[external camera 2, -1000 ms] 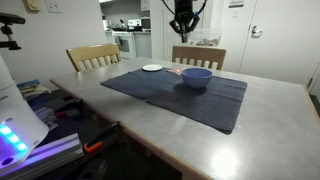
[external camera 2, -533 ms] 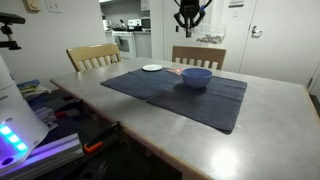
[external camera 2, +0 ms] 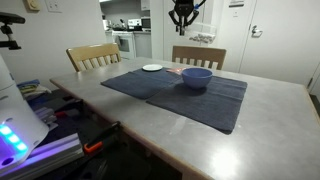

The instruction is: Pick the plastic box and pour its contents into the bowl

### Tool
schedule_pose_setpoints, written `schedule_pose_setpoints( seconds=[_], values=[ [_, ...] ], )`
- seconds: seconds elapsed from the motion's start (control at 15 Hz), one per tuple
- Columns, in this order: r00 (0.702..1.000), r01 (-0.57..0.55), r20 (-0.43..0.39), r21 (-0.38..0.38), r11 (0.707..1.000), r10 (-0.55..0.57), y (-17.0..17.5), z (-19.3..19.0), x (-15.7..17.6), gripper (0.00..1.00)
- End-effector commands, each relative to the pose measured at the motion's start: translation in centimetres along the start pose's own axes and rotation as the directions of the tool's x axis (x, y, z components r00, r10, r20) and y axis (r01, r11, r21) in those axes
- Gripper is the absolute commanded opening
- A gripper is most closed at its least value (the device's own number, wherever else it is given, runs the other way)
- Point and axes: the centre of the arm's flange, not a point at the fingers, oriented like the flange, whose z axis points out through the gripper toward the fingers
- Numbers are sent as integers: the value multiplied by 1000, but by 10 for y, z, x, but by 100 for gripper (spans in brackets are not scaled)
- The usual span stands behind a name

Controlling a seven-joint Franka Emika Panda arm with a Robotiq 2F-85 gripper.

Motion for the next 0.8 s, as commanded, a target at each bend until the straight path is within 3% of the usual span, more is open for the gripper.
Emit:
schedule_pose_setpoints(
  seconds=[0.0, 0.73],
  values=[
    [998, 41, -57, 37, 998, -39, 1, 9, -10, 2],
    [963, 134, -251, 114, 984, -102, 22, 45, -45, 2]
  ],
)
